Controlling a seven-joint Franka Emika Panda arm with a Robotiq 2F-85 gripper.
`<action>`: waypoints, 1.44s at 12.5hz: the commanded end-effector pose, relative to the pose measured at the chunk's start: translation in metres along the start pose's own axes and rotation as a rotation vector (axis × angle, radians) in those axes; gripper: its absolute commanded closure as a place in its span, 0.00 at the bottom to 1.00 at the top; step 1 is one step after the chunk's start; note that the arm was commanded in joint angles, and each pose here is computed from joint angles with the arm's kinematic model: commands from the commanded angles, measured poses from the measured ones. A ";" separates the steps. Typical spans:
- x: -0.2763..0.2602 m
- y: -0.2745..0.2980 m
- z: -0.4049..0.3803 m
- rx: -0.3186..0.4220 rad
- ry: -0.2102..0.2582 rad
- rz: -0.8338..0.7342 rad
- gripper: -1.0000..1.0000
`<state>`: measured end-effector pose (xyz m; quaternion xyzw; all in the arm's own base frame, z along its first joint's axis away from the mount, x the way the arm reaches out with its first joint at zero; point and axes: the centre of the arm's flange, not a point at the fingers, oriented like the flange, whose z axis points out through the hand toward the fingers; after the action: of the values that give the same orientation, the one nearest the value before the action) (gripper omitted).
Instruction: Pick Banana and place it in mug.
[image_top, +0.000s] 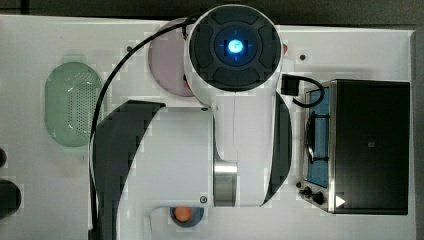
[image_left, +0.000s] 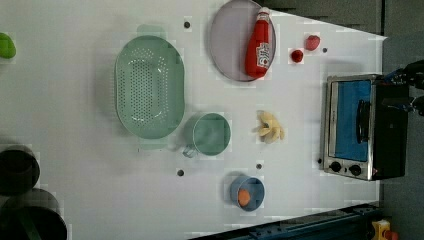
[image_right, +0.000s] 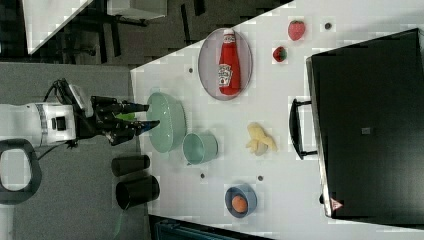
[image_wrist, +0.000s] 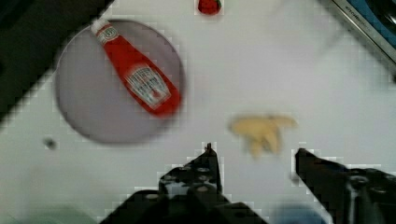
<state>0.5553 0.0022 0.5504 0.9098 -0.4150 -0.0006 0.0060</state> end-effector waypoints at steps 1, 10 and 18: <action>-0.064 0.126 -0.068 -0.018 -0.049 -0.050 0.22; -0.031 0.080 0.099 -0.044 -0.064 -0.132 0.00; -0.018 0.064 0.276 -0.023 -0.031 -0.514 0.00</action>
<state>0.4671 -0.0325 0.2511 0.9674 -0.2371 -0.0864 0.0230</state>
